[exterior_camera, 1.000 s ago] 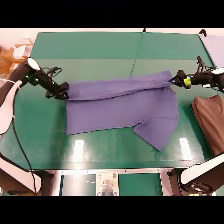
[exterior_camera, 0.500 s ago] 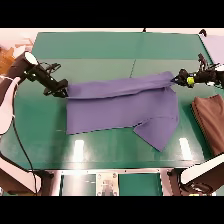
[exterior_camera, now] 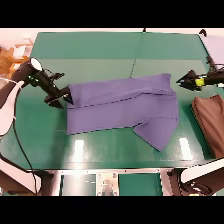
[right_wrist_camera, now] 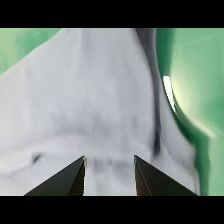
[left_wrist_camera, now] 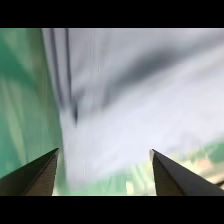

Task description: Fold the shirts.

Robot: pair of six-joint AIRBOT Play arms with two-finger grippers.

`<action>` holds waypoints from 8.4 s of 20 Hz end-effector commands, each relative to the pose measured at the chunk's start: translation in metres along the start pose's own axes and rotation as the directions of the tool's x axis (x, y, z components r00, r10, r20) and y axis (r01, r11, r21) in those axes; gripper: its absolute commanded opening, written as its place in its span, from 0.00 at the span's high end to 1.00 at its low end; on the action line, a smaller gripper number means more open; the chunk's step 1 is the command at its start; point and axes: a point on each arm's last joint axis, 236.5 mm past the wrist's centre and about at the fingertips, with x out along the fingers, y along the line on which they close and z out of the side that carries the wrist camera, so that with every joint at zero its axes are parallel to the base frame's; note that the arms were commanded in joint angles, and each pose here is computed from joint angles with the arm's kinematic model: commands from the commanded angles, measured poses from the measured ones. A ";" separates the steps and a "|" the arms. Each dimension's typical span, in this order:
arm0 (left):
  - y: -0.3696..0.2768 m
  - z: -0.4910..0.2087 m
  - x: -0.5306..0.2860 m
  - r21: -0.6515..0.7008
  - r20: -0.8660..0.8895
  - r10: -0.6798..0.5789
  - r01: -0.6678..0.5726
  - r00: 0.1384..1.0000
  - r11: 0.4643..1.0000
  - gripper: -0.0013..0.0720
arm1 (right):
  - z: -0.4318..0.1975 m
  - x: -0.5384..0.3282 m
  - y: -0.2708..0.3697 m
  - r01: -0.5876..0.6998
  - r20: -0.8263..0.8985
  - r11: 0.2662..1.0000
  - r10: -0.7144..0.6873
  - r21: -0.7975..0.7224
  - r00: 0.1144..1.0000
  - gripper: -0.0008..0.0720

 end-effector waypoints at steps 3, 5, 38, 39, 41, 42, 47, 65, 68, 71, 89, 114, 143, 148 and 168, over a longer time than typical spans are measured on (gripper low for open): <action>0.016 -0.089 -0.021 -0.002 -0.034 0.109 -0.109 0.994 0.994 0.12 | -0.052 -0.062 -0.008 0.005 0.032 0.996 -0.007 0.090 0.999 0.50; 0.025 -0.127 -0.018 -0.003 0.046 0.130 -0.130 0.990 0.991 0.12 | -0.081 -0.059 -0.015 0.012 0.038 0.989 -0.017 0.145 0.999 0.50; 0.053 -0.047 0.045 -0.235 0.768 -0.180 0.532 0.614 0.813 0.95 | -0.277 -0.022 -0.054 0.195 -0.158 0.835 -0.131 0.514 0.979 0.47; 0.053 -0.047 0.045 -0.227 0.767 -0.181 0.524 0.615 0.821 0.95 | -0.290 -0.011 -0.047 0.183 -0.185 0.833 -0.100 0.522 0.978 0.47; 0.053 -0.047 0.045 -0.215 0.765 -0.182 0.512 0.617 0.832 0.95 | -0.324 0.015 -0.041 0.197 -0.250 0.835 -0.074 0.513 0.965 0.47; 0.052 -0.048 0.046 -0.214 0.764 -0.186 0.514 0.618 0.831 0.95 | -0.332 0.028 -0.042 0.201 -0.247 0.835 -0.081 0.512 0.966 0.47; 0.047 -0.052 0.049 -0.206 0.747 -0.209 0.519 0.631 0.830 0.95 | -0.308 0.058 -0.027 0.067 -0.087 0.834 -0.023 0.548 0.996 0.47; 0.059 -0.089 -0.031 -0.123 0.507 0.045 0.021 0.861 0.992 0.95 | -0.233 -0.033 0.014 0.148 0.064 0.959 -0.168 0.243 0.984 0.97; 0.032 -0.059 -0.076 -0.070 0.609 -0.026 0.087 0.793 0.994 0.95 | -0.180 -0.038 0.046 0.094 0.143 0.980 -0.120 0.177 0.982 0.97; 0.014 -0.024 -0.087 -0.017 0.620 -0.108 0.151 0.777 0.988 0.95 | -0.129 -0.016 0.074 0.053 0.142 0.990 -0.071 0.131 0.987 0.97; 0.019 0.094 -0.150 0.108 0.666 -0.244 0.233 0.705 0.967 0.11 | -0.044 0.012 -0.015 0.127 -0.105 0.988 -0.136 -0.090 0.985 0.09; -0.276 0.048 0.095 0.582 0.398 -0.400 0.109 0.826 0.806 0.95 | -0.076 0.012 0.133 -0.223 -0.300 0.935 0.137 -0.274 0.944 0.97; 0.015 0.041 -0.177 0.070 0.523 0.325 -0.419 0.788 0.905 0.95 | -0.331 0.277 0.446 -0.436 -0.316 0.771 0.316 -0.464 0.895 0.42; 0.045 0.042 -0.190 0.003 0.526 0.312 -0.369 0.791 0.930 0.95 | -0.278 0.264 0.416 -0.385 -0.336 0.767 0.234 -0.513 0.912 0.33; 0.043 0.042 -0.190 0.008 0.530 0.279 -0.334 0.801 0.942 0.95 | -0.230 0.250 0.225 -0.252 -0.470 0.966 0.201 -0.047 0.859 0.68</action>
